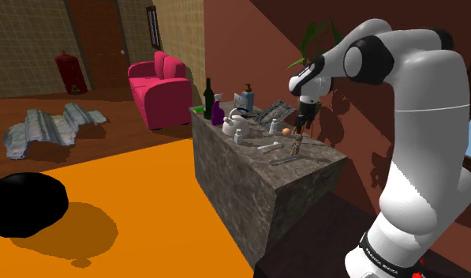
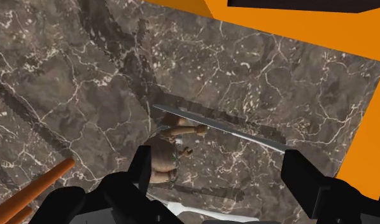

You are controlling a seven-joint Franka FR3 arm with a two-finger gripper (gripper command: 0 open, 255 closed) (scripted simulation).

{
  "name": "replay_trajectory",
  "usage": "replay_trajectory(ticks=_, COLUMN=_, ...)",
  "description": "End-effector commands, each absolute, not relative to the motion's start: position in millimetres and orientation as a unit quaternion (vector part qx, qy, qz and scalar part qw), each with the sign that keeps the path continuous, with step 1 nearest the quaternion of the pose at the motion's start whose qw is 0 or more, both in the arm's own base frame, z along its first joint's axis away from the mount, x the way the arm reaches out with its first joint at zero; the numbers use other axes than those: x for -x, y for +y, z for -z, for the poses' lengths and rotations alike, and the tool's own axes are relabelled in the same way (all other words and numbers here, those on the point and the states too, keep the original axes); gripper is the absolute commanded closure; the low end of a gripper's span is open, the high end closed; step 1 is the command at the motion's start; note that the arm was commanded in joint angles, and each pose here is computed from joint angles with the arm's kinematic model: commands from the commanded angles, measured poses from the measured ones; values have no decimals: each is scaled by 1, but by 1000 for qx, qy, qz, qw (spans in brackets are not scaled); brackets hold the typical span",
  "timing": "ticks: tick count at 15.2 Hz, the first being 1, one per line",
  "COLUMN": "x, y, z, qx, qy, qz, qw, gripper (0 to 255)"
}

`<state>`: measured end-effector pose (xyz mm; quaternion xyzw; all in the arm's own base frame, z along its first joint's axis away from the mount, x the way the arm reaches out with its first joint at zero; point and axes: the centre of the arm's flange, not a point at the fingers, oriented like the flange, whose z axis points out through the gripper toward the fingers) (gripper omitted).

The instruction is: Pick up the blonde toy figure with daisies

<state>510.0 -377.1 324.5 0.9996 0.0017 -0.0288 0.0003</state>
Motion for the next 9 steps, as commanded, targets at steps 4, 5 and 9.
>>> replay_trajectory(ticks=4, x=-542, y=-422, z=-288, qx=-999, qy=8, qz=33, qw=-2, gripper=0)
replay_trajectory(ticks=5, x=-542, y=-422, z=-282, qx=-999, qy=8, qz=33, qw=-2, gripper=0)
replay_trajectory(ticks=9, x=-542, y=-422, z=-261, qx=-999, qy=8, qz=33, qw=-2, gripper=0)
